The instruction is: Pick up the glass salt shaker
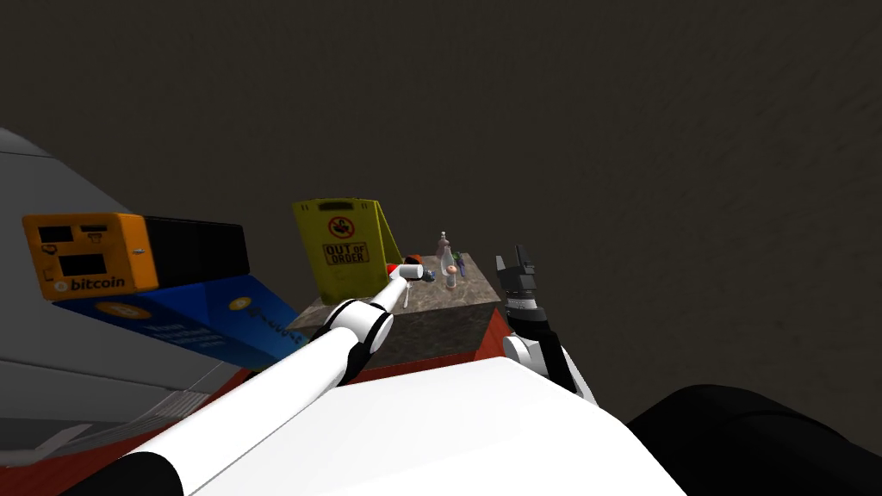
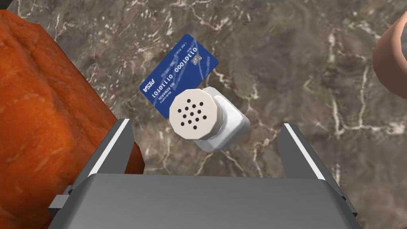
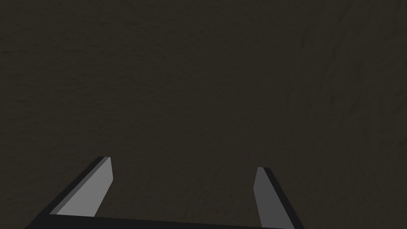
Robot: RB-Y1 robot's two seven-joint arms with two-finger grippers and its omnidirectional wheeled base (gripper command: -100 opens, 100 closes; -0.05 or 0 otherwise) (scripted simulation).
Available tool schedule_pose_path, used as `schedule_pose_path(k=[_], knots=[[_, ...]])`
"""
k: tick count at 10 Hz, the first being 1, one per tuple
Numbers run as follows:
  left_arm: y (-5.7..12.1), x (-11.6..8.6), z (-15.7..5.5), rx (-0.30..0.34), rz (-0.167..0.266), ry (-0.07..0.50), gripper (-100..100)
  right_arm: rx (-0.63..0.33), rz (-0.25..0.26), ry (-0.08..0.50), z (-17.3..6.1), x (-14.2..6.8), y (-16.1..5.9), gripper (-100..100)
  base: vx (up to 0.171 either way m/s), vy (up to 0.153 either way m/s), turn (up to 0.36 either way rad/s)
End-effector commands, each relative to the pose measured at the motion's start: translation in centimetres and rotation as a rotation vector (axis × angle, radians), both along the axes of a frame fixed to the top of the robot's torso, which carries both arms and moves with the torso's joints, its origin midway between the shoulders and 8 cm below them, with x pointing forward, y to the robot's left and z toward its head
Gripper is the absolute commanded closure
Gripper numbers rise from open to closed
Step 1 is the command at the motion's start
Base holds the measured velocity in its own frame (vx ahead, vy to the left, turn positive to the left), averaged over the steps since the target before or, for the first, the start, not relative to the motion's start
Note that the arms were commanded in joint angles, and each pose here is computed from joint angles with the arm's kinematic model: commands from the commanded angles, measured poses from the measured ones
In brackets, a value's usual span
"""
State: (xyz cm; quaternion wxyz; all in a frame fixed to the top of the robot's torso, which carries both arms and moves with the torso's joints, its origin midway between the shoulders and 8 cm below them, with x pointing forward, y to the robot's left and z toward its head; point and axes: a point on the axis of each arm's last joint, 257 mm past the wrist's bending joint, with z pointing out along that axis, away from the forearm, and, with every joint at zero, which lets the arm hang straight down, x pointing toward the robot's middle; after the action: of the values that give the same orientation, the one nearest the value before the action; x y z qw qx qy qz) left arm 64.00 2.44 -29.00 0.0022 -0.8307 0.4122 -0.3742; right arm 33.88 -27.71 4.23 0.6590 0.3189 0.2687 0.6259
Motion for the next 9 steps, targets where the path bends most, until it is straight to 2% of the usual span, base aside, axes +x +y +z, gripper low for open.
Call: schedule_pose_path(k=[1, 2, 3, 4, 5, 6, 7, 9], knots=[[0.00, 0.00, 0.00, 0.000, 0.000, 0.000, -100, 0.000, 0.000, 0.000, 0.00, 0.00, 0.00, 0, 0.015, 0.014, -0.006], [-0.04, -0.05, -0.06, -0.001, 0.000, 0.002, 0, 0.000, 0.000, 0.000, 0.00, 0.00, 0.00, 0, 0.000, 0.000, 0.000], [-0.28, -0.23, -0.29, 0.011, 0.011, 0.004, -100, 0.000, 0.000, 0.000, 0.00, 0.00, 0.00, 0, 0.020, 0.053, -0.150], [-0.28, -0.23, -0.29, 0.003, 0.021, 0.008, -100, 0.000, 0.000, 0.000, 0.00, 0.00, 0.00, 0, 0.015, 0.070, -0.085], [-0.54, -0.42, -0.50, 0.026, 0.019, 0.003, -100, 0.000, 0.000, 0.000, 0.00, 0.00, 0.00, 0, 0.024, 0.081, -0.126], [-0.54, -0.42, -0.50, 0.007, 0.040, 0.012, -100, 0.000, 0.000, 0.000, 0.00, 0.00, 0.00, 0, 0.025, 0.074, -0.071], [-0.81, -0.61, -0.70, 0.030, 0.036, 0.005, -100, 0.000, 0.000, 0.000, 0.00, 0.00, 0.00, 0, 0.026, 0.079, -0.100], [-0.81, -0.61, -0.70, 0.007, 0.063, 0.015, -100, 0.000, 0.000, 0.000, 0.00, 0.00, 0.00, 0, 0.014, 0.049, -0.042]])
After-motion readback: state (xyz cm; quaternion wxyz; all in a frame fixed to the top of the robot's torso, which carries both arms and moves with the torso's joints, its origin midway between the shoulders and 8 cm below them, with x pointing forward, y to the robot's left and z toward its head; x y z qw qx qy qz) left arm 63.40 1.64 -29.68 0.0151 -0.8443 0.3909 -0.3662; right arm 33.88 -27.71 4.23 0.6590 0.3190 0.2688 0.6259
